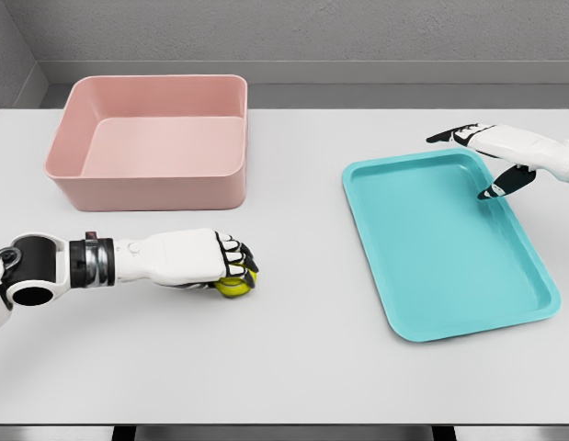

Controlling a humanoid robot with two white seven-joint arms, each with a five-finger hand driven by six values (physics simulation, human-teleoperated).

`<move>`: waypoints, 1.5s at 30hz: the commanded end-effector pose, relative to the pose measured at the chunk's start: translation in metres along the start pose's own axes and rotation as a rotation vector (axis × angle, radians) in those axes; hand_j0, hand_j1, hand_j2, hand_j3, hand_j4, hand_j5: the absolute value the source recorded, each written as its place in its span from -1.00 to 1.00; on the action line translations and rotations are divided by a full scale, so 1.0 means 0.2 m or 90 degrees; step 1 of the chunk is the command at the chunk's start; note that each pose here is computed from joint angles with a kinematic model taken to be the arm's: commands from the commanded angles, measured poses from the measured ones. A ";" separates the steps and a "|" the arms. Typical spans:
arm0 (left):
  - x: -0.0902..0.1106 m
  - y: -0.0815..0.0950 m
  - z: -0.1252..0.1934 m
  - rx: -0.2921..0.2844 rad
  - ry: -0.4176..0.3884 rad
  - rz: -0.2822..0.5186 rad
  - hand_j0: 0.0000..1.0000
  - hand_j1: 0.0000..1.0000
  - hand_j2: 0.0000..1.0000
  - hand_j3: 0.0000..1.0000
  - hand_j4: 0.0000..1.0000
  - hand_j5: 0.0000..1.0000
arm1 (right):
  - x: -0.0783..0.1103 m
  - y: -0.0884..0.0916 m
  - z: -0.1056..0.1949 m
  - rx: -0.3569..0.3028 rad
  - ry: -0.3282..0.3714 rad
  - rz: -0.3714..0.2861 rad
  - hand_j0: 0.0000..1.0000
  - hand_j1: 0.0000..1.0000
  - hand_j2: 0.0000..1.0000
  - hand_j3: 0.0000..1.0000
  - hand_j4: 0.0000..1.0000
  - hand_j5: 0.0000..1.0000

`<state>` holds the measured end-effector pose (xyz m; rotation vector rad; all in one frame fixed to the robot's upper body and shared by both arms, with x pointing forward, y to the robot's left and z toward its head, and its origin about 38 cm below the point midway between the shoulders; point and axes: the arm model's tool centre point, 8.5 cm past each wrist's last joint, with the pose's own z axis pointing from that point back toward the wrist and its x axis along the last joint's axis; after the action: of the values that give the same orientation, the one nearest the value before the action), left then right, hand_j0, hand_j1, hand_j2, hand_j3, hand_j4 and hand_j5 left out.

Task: Put the tennis from the blue tray into the pink basket with both arms

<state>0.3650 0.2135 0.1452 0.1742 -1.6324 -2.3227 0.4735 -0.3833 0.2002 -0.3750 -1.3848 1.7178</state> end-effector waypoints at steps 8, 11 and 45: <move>-0.05 0.13 0.09 0.037 0.025 -0.016 0.16 0.16 0.16 0.16 0.16 0.16 | 0.00 -0.01 0.00 -0.004 -0.001 -0.003 1.00 1.00 1.00 1.00 1.00 1.00; -0.07 0.15 0.12 0.038 0.035 -0.022 0.16 0.16 0.16 0.16 0.16 0.16 | 0.00 -0.01 0.00 -0.005 -0.001 -0.003 1.00 1.00 1.00 1.00 1.00 1.00; -0.21 0.40 0.31 0.089 0.092 -0.049 0.16 0.16 0.16 0.16 0.16 0.16 | 0.01 -0.01 -0.01 -0.006 -0.004 -0.003 1.00 1.00 1.00 1.00 1.00 1.00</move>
<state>0.4007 0.2555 0.2370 0.4325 -1.7385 -2.2070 0.4738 -0.3807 0.2006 -0.3726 -1.3930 1.7185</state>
